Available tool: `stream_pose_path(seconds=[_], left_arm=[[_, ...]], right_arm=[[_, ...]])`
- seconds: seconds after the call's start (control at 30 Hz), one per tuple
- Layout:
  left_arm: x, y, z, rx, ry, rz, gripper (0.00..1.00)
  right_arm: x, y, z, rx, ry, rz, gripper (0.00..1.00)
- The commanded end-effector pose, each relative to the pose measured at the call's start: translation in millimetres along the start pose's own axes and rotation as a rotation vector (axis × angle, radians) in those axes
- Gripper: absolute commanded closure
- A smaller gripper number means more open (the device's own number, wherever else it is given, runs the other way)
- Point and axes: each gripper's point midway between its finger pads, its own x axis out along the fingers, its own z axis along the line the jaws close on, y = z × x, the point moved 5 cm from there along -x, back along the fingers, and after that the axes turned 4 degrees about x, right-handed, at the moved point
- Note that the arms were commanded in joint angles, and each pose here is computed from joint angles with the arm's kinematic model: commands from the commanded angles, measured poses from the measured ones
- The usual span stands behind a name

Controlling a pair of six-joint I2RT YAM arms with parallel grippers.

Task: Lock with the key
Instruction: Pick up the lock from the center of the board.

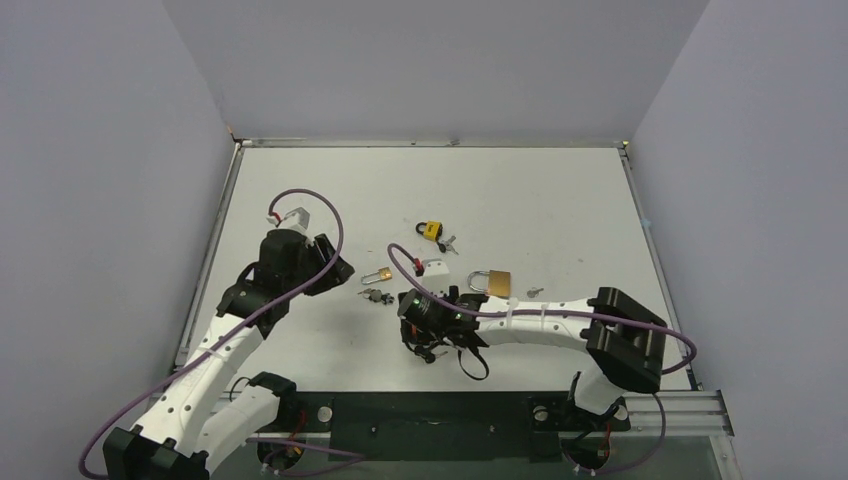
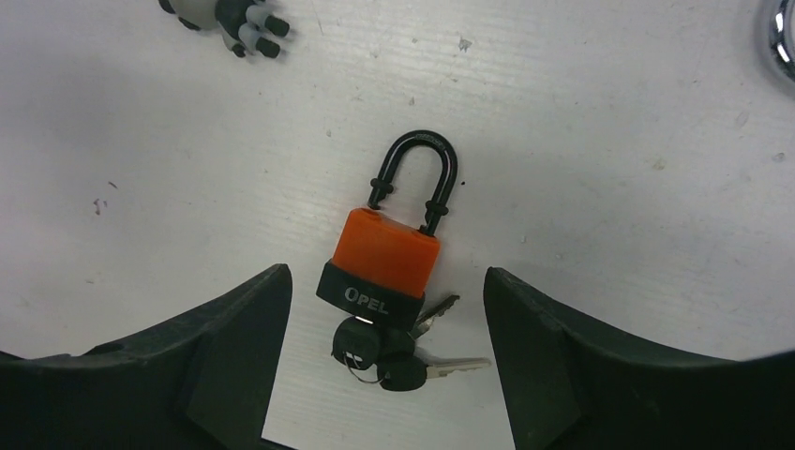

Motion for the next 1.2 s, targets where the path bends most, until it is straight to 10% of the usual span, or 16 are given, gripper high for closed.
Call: stream_pose_path(seconds=[0.0, 0.5, 0.73, 1.17], left_arm=[[-6, -4, -4, 0.007, 0.028, -0.018, 0.54], [-3, -6, -7, 0.003, 0.043, -0.013, 0.53], [-2, -4, -12, 0.026, 0.076, 0.021, 0.53], [-25, -16, -70, 0.263, 0.401, 0.126, 0.53]], right_arm=[[10, 1, 18, 0.027, 0.007, -0.031, 0.3], [39, 23, 18, -0.007, 0.052, 0.024, 0.47], [34, 17, 12, -0.033, 0.041, 0.016, 0.98], [-68, -61, -4, -0.196, -0.187, -0.239, 1.0]])
